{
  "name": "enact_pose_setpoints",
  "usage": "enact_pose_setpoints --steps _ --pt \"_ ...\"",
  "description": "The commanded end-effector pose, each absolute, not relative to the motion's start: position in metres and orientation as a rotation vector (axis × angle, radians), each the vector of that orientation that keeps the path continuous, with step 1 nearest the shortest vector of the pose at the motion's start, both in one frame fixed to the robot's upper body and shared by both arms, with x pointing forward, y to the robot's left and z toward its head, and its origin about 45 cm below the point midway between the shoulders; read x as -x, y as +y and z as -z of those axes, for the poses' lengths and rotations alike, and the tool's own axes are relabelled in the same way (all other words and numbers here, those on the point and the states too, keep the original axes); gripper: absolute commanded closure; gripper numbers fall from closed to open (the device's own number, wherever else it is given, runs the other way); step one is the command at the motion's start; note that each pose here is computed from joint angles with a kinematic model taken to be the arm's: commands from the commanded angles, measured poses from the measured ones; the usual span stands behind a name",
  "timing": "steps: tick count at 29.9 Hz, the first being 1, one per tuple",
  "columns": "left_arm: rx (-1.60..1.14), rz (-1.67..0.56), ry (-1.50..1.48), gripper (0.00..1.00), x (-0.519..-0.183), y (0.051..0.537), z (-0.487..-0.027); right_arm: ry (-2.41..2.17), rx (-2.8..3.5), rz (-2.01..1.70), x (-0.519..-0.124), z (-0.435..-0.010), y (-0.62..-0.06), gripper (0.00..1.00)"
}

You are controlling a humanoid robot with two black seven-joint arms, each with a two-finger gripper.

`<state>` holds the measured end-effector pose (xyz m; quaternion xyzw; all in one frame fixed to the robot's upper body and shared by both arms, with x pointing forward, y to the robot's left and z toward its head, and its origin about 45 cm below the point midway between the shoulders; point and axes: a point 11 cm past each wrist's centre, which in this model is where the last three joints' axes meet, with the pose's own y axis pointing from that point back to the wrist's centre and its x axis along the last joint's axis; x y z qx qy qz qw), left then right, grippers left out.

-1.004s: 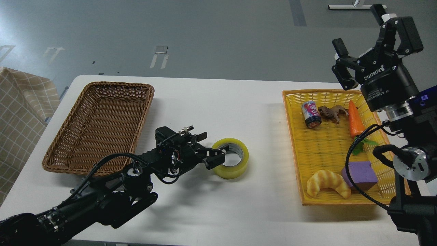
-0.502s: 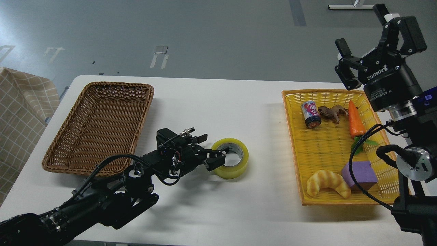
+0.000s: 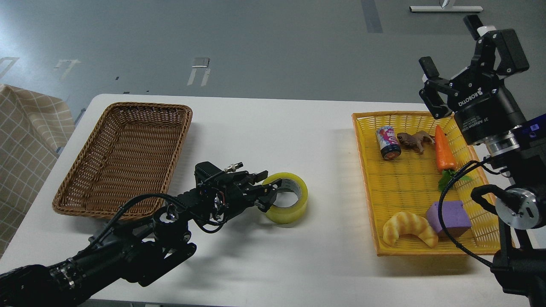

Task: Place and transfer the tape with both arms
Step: 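Grasp the tape roll's edge with the left gripper, then lift the tape roll and carry it over the wicker basket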

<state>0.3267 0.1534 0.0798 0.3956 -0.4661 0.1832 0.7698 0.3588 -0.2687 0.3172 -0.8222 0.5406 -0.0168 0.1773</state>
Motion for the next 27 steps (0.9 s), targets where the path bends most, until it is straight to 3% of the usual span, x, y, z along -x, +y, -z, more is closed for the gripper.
enact_pose_setpoints --steps 1,27 --pt "-0.865 -0.4 -1.009 0.75 -0.327 0.154 -0.079 1.54 2.327 0.041 -0.359 -0.315 -0.27 0.0" --pt "-0.85 -0.459 -1.094 0.78 -0.367 0.16 -0.122 1.565 2.323 0.018 -0.367 -0.31 -0.273 0.0"
